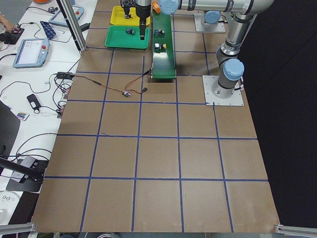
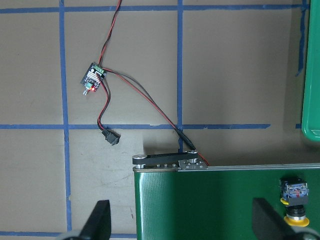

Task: Sort buttons by color to trays
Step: 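Carry the yellow-cap button into the yellow tray and open the right gripper, then lower the right gripper onto a green-cap button on the conveyor and grasp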

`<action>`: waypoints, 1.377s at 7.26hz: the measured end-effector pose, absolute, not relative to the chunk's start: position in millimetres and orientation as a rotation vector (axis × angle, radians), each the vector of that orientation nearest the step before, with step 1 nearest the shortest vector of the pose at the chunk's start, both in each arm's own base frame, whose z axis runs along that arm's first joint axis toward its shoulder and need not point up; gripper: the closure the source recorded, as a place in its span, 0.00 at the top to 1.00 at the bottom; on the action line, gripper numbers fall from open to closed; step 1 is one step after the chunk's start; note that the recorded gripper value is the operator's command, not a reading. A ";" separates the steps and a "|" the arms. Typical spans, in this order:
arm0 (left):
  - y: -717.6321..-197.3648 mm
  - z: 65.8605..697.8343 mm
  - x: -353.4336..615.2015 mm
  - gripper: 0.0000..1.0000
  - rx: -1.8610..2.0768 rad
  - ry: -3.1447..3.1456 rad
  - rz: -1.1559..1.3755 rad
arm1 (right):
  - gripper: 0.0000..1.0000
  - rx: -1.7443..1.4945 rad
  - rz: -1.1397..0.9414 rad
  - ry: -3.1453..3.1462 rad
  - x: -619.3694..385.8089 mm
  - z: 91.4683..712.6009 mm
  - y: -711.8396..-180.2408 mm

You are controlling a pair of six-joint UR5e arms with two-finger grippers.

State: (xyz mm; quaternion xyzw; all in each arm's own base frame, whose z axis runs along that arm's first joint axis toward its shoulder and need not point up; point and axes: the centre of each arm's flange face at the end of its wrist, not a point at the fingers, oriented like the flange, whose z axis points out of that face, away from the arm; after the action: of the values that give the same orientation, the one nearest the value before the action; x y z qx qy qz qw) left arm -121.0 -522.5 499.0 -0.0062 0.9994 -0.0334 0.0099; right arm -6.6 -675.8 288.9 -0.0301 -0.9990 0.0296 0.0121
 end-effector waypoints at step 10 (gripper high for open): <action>-521.2 498.6 -120.8 1.00 -0.018 3.116 -0.103 | 1.00 -0.204 -0.257 -3.214 180.2 283.6 -507.8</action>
State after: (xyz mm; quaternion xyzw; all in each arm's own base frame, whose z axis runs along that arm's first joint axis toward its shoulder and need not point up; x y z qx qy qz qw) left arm -120.8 -521.2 498.6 -0.0059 0.9994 -0.0331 0.0117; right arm 180.2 -507.8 283.6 -0.0631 -0.9938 -0.0796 -0.0445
